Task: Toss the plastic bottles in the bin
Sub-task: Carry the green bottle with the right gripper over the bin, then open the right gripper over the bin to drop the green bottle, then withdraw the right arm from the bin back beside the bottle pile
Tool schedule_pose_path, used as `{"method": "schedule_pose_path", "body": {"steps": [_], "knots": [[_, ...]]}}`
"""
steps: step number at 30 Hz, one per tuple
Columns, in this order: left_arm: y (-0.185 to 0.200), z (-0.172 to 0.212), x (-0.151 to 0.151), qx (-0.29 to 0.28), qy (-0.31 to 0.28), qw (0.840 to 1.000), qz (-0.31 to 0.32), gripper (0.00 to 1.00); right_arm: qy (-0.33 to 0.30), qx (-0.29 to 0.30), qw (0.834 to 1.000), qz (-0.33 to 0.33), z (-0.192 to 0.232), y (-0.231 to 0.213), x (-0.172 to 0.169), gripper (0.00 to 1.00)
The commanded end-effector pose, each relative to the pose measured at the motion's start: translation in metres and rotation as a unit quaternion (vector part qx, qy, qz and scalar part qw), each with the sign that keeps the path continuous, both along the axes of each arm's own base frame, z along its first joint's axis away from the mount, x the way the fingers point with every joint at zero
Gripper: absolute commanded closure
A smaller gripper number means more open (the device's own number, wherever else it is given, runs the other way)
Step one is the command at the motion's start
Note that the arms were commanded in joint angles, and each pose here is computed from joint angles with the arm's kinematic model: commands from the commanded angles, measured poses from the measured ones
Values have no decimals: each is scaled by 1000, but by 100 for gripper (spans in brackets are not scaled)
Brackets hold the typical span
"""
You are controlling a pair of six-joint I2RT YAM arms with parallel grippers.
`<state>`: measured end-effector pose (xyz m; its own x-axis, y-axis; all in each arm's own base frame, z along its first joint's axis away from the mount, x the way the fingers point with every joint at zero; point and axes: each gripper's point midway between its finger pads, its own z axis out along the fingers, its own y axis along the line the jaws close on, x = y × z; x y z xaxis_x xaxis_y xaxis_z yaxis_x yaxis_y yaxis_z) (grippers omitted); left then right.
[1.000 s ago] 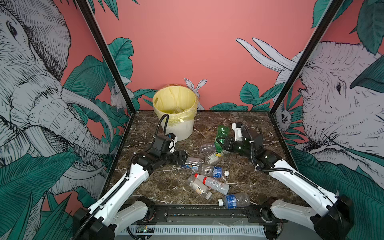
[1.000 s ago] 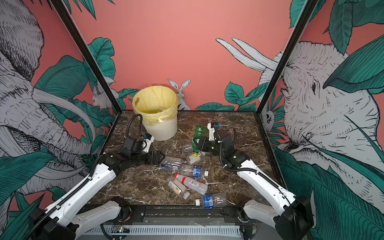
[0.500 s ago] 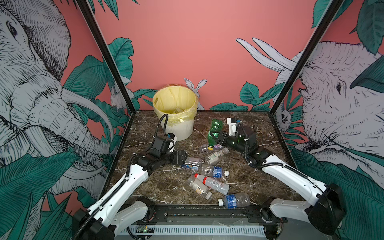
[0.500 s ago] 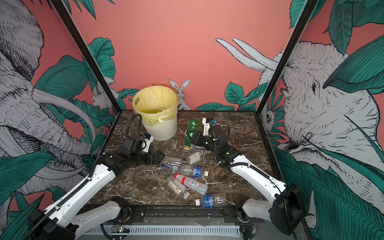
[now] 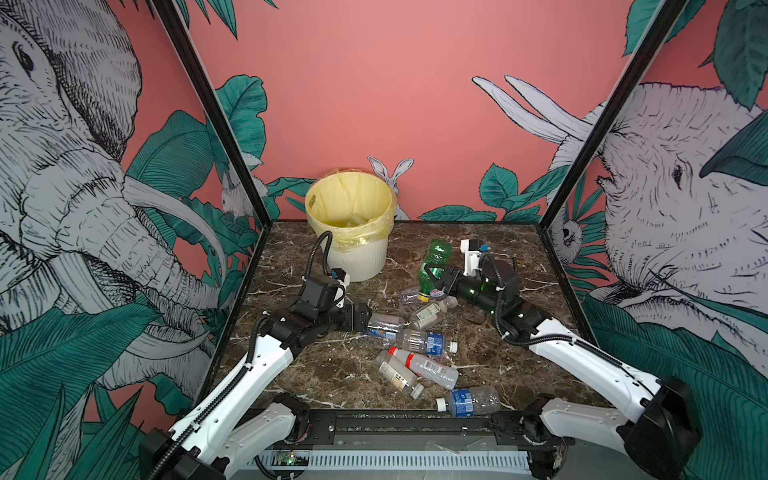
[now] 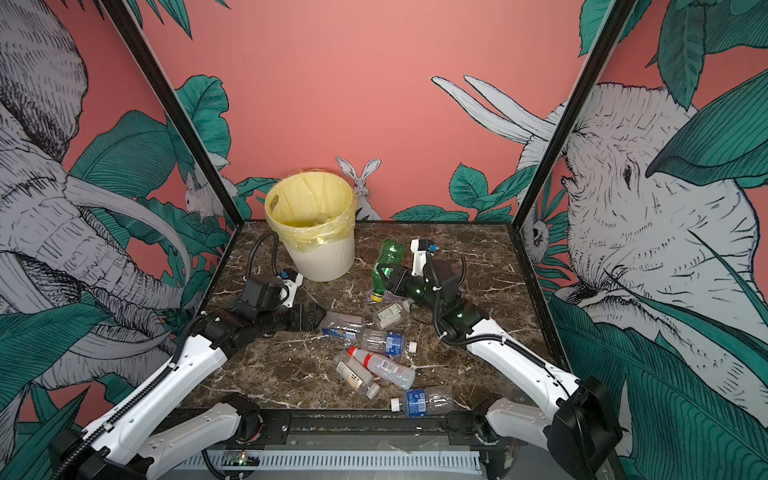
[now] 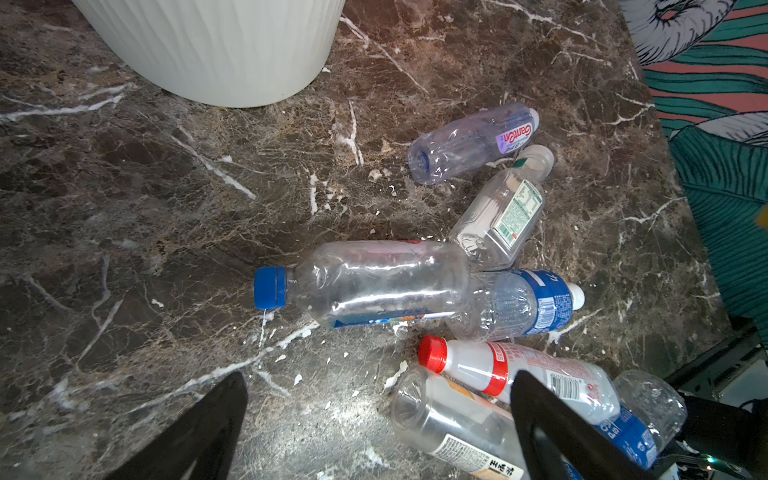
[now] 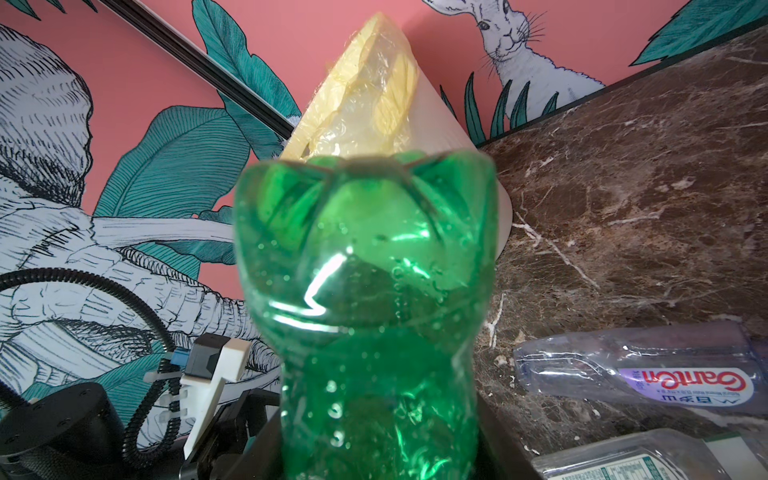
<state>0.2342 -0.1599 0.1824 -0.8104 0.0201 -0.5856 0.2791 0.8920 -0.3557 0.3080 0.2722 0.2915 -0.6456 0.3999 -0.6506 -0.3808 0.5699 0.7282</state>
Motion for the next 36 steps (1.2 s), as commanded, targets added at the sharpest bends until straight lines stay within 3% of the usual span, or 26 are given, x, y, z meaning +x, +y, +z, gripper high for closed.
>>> {"method": "schedule_pose_path", "body": {"steps": [1, 5, 9, 11, 12, 13, 15, 22, 25, 31, 36], "knots": [[3, -2, -2, -1, -4, 1000, 4, 1, -58, 24, 998, 18, 52, 18, 10, 48], [4, -2, -6, -4, -3, 1000, 3, 1, -91, 35, 994, 39, 98, 52, 37, 47], [5, 0, -11, -6, 0, 1000, 2, 1, -129, 62, 989, 38, 152, 95, 89, 45], [6, 1, -13, -9, 2, 1000, 3, 1, -119, 59, 991, 35, 159, 121, 123, 36], [6, 2, -14, -10, 3, 1000, 4, 1, -113, 56, 991, 34, 165, 132, 140, 24], [6, 3, -15, -12, 6, 1000, 4, 1, -109, 52, 992, 35, 169, 141, 150, 2], [5, 7, -18, -16, 6, 1000, 2, 1, -101, 47, 993, 35, 174, 153, 163, 1], [4, 20, -22, -21, -6, 1000, -16, 1, -136, 43, 989, 37, 202, 146, 138, 1], [1, 25, -24, -22, -12, 999, -34, 1, -147, 50, 988, 10, 199, 123, 124, 1], [-4, 30, -27, -27, -22, 998, -60, 1, -124, -7, 992, -7, 166, 78, 92, 1], [-5, 35, -28, -32, -43, 996, -67, 1, -79, -31, 996, -35, 112, 36, 69, 1]]}}
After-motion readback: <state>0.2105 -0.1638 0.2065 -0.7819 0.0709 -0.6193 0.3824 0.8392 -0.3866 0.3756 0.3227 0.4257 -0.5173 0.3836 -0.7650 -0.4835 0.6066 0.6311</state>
